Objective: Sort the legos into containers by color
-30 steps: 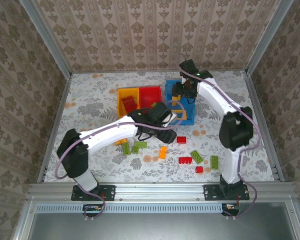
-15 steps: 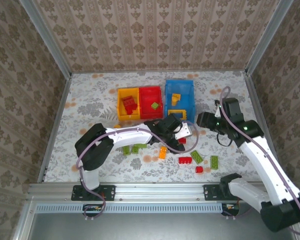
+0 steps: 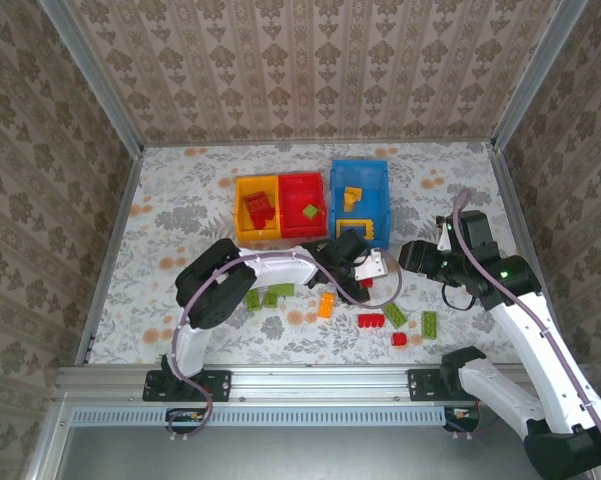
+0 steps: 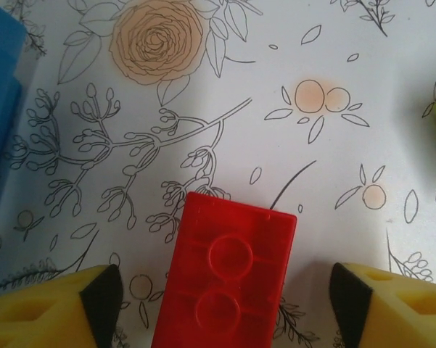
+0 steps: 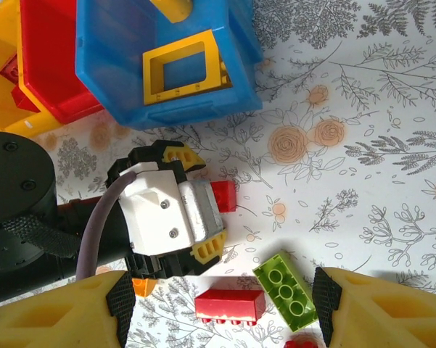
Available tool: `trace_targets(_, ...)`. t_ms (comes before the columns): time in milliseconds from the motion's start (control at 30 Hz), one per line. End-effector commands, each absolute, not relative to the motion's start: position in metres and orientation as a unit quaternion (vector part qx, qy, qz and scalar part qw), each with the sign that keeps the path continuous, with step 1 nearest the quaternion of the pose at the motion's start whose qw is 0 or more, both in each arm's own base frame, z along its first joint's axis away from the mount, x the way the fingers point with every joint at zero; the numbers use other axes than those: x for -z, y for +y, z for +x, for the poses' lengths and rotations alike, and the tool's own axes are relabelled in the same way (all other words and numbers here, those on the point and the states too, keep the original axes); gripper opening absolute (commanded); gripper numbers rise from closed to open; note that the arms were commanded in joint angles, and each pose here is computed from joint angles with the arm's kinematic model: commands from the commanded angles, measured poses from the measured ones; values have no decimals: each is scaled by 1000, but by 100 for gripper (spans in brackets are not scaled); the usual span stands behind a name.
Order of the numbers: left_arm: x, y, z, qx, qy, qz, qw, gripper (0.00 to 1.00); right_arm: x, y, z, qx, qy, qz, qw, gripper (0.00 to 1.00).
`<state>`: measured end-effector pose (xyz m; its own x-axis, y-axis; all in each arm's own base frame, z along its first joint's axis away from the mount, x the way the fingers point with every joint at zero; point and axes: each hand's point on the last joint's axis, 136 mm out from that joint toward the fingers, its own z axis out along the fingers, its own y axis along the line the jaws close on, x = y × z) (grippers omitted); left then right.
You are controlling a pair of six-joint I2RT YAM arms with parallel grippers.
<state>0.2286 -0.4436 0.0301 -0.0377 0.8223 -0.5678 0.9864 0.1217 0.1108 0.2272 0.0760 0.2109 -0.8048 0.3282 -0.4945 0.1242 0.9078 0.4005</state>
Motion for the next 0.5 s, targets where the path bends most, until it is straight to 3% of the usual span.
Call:
trace_targets(0,-35,-452,230,169,697,648,256,71,-207,78,224,-185,937,123,271,69)
trace_targets(100,-32,-453,229,173,700,646,250,65,-206,79,224,-186,937,123,269,69)
trace_targets(300,-29,-453,228,177,707,640,242,38,-204,79,225,-187,937,124,267,68)
trace_targets(467,-37,-448,229,173,715,630,250,30,-203,80,225,-189,937,119,267,68)
